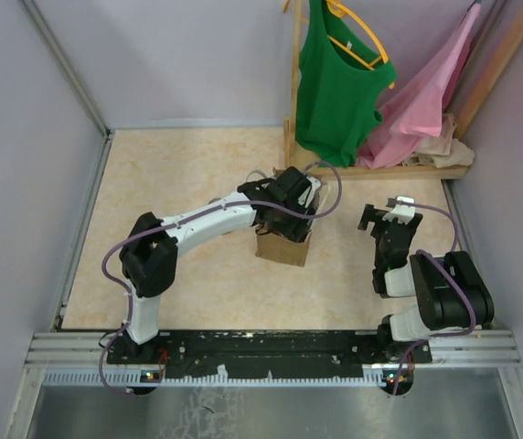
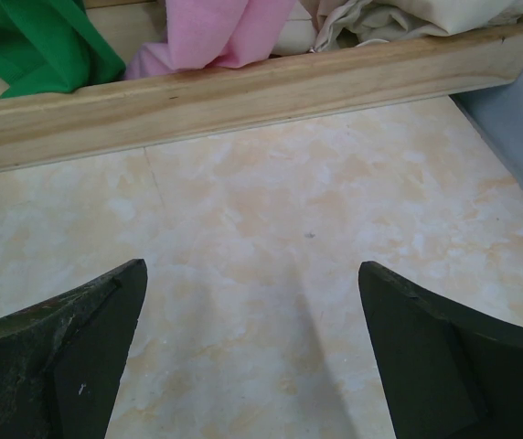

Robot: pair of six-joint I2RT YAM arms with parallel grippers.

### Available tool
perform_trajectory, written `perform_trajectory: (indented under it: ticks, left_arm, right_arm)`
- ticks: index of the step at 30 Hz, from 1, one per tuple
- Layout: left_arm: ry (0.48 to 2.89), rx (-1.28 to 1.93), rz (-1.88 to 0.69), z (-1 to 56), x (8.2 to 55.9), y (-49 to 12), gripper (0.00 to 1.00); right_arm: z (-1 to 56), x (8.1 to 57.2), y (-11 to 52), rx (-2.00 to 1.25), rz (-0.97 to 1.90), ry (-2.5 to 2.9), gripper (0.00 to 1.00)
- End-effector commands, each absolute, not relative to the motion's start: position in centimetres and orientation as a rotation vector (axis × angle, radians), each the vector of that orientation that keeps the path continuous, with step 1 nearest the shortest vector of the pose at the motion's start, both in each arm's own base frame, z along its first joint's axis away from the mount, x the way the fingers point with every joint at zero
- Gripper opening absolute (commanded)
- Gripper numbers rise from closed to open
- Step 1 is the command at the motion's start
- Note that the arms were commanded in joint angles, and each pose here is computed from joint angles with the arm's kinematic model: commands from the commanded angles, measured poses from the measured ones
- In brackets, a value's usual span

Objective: Take the beverage out of the canvas bag

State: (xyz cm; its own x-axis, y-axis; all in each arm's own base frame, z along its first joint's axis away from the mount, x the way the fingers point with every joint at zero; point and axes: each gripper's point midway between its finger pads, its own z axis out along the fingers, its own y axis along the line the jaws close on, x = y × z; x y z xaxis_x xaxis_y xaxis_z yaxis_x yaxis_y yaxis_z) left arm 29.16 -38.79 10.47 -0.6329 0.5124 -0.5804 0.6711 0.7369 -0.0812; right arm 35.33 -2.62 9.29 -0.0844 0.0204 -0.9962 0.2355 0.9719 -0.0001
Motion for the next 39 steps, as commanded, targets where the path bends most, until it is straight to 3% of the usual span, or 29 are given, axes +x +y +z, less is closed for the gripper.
perform_trajectory:
  ticks: [1, 19, 39]
  left_arm:
    - [2.344, 1.004, -0.424, 14.8, 28.1, -38.7, 0.00]
    - [2.059, 0.942, -0.421, 26.3, 32.8, -39.6, 0.00]
    - [1.914, 0.770, -0.311, 34.7, 35.9, -34.7, 0.00]
  right_arm:
    - [10.8, 36.0, -2.6, 0.209, -0.170, 1.596, 0.99]
    - [10.8, 36.0, -2.6, 0.209, -0.170, 1.595, 0.99]
    - [10.8, 36.0, -2.7, 0.210, -0.171, 1.595, 0.99]
